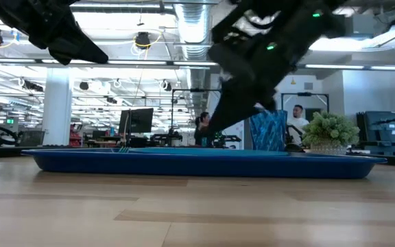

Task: Pick and place plate/cup/fork/spoon on tray
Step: Put the light blue plate in the middle of the blue tray

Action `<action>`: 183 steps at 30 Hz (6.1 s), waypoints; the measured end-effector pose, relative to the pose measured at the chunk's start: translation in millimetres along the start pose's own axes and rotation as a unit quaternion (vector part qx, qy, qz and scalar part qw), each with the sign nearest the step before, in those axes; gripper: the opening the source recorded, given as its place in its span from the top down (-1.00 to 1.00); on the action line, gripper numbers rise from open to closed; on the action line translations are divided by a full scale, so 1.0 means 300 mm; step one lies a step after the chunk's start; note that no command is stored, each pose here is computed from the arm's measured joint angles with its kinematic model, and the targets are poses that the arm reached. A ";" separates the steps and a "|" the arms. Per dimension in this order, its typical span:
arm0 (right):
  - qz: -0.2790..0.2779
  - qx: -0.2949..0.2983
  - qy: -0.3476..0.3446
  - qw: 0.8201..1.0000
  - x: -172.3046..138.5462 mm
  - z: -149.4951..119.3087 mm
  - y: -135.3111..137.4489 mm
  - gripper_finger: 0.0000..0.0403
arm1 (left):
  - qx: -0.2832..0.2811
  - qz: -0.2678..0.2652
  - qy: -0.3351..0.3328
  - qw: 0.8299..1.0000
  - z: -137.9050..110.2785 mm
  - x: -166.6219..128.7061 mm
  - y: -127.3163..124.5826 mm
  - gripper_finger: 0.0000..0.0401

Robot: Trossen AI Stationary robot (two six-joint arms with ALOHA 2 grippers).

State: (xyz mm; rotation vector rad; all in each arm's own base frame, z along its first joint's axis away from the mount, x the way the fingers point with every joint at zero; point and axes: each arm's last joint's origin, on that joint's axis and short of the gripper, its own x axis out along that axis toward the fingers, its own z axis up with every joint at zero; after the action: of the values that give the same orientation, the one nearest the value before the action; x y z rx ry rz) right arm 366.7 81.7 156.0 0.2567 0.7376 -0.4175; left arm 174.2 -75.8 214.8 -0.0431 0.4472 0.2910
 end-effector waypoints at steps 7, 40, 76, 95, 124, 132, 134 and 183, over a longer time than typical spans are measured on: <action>-0.030 -0.019 0.044 0.998 0.063 0.014 0.011 0.96 | -0.002 0.002 0.004 1.000 -0.003 0.000 0.001 1.00; 0.017 -0.030 0.066 0.997 0.116 0.059 -0.051 0.95 | -0.008 0.005 0.005 1.000 -0.005 0.000 0.003 1.00; 0.013 -0.017 0.104 0.994 0.175 0.120 -0.215 0.95 | -0.008 0.004 0.006 1.000 -0.005 0.000 0.002 1.00; -0.032 0.001 0.093 0.995 0.199 0.154 -0.308 0.95 | -0.008 0.005 0.006 1.000 -0.006 0.000 0.003 1.00; -0.099 0.007 0.069 0.993 0.205 0.191 -0.395 0.95 | -0.008 0.004 0.006 1.000 -0.006 0.000 0.002 1.00; -0.050 -0.070 0.020 0.996 0.040 0.253 -0.270 0.97 | -0.005 0.005 0.009 1.000 -0.008 0.000 0.003 1.00; -0.031 -0.103 0.010 0.994 -0.014 0.244 -0.230 0.98 | -0.004 0.004 0.010 1.000 -0.009 0.000 0.003 1.00; 0.080 -0.164 -0.109 0.977 -0.164 0.044 -0.025 0.97 | -0.006 0.060 0.131 0.990 -0.129 0.506 0.381 1.00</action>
State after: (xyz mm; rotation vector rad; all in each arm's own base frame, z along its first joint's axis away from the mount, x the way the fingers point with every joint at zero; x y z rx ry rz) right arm 338.4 84.0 199.0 -0.0418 0.5539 -0.1613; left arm 255.8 70.2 116.7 -0.0661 0.7100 0.4096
